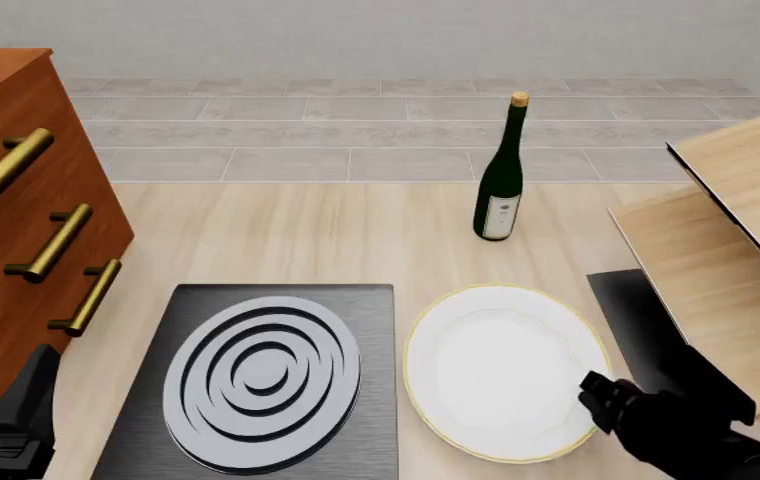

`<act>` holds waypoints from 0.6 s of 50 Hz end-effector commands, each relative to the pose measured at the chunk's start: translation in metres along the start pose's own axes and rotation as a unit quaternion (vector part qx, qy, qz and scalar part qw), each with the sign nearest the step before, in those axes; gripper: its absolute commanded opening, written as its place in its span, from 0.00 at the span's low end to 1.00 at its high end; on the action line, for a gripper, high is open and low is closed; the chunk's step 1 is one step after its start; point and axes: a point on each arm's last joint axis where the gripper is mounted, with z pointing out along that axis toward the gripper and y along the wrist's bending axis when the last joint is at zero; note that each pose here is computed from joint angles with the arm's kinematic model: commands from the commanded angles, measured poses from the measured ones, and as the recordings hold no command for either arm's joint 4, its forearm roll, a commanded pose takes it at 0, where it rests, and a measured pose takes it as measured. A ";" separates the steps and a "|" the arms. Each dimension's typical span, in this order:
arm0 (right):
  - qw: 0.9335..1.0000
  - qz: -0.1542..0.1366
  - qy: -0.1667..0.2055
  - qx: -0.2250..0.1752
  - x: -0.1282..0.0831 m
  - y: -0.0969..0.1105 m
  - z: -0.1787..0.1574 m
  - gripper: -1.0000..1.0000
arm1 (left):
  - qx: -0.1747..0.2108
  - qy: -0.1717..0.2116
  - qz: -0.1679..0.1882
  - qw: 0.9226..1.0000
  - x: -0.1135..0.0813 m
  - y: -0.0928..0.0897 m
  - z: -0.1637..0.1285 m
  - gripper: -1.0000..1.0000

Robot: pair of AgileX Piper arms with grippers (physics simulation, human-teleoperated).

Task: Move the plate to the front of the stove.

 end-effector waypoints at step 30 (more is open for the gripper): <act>0.995 0.011 -0.043 -0.084 -0.009 0.016 -0.074 0.00 | 0.000 0.000 0.000 1.000 0.000 0.000 0.000 1.00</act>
